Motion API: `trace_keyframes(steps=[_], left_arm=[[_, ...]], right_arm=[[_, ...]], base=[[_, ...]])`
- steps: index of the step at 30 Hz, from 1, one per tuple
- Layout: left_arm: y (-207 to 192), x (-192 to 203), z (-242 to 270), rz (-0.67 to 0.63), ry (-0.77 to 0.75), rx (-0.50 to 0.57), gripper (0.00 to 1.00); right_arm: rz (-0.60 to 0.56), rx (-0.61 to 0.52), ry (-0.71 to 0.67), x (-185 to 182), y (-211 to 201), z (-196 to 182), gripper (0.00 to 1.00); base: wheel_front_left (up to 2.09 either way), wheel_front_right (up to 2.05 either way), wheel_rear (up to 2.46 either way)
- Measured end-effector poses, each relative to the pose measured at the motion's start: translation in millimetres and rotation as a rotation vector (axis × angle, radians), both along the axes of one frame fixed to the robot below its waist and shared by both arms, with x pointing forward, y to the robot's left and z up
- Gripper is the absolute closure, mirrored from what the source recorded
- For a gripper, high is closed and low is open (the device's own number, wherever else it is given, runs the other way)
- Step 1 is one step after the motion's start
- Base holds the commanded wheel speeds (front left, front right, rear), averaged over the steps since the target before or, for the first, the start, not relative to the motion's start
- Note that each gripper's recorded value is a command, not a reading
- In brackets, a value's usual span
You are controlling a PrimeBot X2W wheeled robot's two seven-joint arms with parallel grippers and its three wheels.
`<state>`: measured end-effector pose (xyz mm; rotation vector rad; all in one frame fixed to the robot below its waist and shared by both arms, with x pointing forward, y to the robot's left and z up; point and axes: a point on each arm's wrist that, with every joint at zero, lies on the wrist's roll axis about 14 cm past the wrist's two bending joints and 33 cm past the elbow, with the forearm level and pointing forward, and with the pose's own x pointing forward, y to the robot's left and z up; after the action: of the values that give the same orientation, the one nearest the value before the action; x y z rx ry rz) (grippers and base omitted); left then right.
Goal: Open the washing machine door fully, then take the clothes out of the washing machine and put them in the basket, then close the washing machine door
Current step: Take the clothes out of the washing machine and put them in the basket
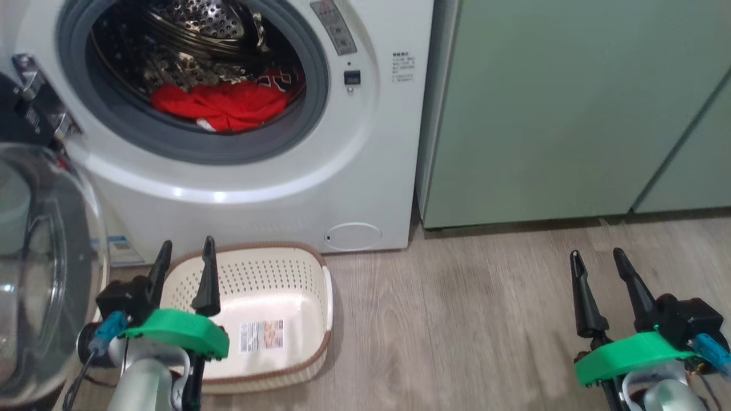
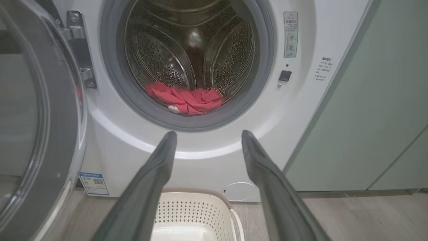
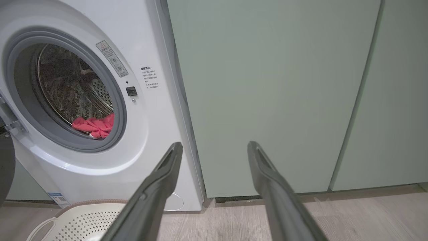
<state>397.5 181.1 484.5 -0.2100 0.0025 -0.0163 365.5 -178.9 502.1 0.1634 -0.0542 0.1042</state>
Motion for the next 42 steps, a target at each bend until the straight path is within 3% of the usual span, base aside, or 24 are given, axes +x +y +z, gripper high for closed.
trace_keyframes(steps=[9, 19, 28, 37, 42], left_arm=[[-1, 8, 5, 0.005, -0.013, -0.005, 0.0], [-7, 7, -6, -0.001, 0.024, 0.013, 0.0], [-24, 7, -56, -0.074, 0.192, 0.097, 0.0], [-37, 99, -49, -0.116, 0.299, 0.143, 0.0], [-48, 147, -63, -0.157, 0.44, 0.154, 0.0]], right_arm=[[0.007, -0.001, 0.0, 4, 2, 0, 0.0], [0.005, -0.001, -0.002, 7, 2, 1, 0.0], [-0.008, -0.001, 0.03, 9, -3, -10, 0.0], [-0.024, -0.01, 0.055, 38, -10, -20, 0.0], [-0.045, -0.015, 0.1, 50, -17, -37, 0.0]], base=[[1.7, -1.61, -0.09], [0.36, -0.36, 0.0], [0.0, 0.0, 0.0], [0.0, 0.0, 0.0], [0.0, 0.0, 0.0]])
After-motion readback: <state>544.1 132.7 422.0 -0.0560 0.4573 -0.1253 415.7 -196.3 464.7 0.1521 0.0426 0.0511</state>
